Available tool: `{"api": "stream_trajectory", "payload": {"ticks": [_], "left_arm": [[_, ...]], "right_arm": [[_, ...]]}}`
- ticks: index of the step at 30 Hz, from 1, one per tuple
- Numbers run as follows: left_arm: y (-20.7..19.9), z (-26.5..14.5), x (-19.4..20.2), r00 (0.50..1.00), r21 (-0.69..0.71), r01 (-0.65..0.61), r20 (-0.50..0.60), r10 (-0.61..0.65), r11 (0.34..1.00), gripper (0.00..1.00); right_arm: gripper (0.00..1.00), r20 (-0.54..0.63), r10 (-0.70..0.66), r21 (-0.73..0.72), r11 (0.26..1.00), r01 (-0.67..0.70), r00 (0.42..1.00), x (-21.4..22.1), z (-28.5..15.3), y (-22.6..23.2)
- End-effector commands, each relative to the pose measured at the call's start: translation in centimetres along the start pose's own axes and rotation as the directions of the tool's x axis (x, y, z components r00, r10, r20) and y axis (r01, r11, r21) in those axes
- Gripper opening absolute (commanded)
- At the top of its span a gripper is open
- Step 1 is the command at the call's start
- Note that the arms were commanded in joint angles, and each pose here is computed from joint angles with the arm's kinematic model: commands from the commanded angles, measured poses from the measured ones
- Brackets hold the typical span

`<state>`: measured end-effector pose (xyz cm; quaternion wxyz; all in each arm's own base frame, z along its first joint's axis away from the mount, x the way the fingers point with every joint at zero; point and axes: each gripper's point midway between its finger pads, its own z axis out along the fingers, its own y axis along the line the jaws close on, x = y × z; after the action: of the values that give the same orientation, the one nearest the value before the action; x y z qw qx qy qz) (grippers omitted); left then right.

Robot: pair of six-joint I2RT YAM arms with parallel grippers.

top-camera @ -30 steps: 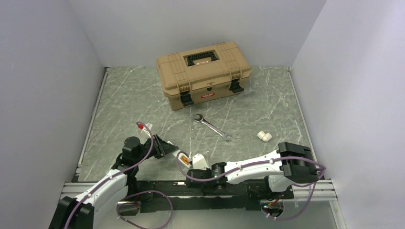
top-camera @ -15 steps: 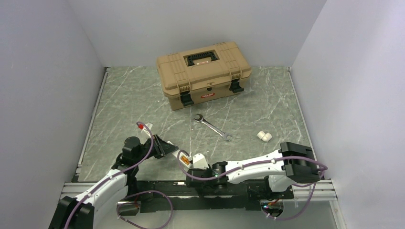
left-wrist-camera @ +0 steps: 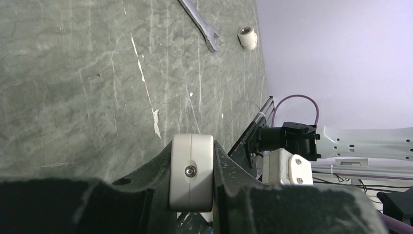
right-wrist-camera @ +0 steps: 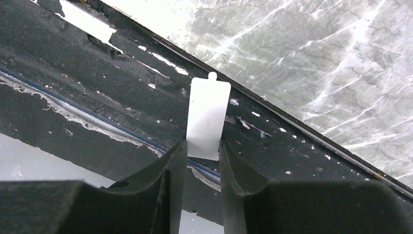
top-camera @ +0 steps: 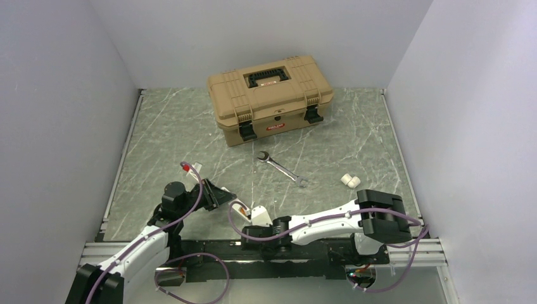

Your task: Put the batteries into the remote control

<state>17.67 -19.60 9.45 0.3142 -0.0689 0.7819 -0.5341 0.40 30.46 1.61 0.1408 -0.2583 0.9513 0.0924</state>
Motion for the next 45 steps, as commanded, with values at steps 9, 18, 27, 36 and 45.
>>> {"api": "stream_trajectory", "payload": {"ticks": [9, 18, 27, 36, 45], "left_arm": [[2.0, -0.4, 1.7, 1.0, -0.023, 0.011, -0.017, -0.011, 1.0, 0.02], [1.9, -0.4, 1.7, 1.0, -0.023, 0.012, -0.015, -0.012, 1.0, 0.02], [1.9, -0.4, 1.7, 1.0, -0.022, 0.011, -0.018, -0.012, 1.0, 0.02], [2.0, -0.4, 1.8, 1.0, -0.026, 0.008, -0.02, -0.009, 1.0, 0.02], [2.1, -0.4, 1.8, 1.0, -0.03, 0.007, -0.02, -0.007, 1.0, 0.02]], "right_arm": [[0.23, 0.035, 0.023, -0.016, 1.0, -0.022, 0.999, -0.9, -0.4, 1.6], [0.24, 0.091, 0.041, -0.005, 0.999, -0.041, 0.995, -2.0, -1.8, 0.7], [0.44, 0.072, 0.052, -0.005, 0.999, -0.052, 0.996, -1.6, -1.2, 0.9], [0.44, 0.048, 0.033, 0.017, 0.999, -0.034, 0.998, -1.2, 0.1, 1.1], [0.32, 0.031, 0.013, 0.089, 0.996, -0.016, 0.999, -0.3, 1.0, -1.0]]}}
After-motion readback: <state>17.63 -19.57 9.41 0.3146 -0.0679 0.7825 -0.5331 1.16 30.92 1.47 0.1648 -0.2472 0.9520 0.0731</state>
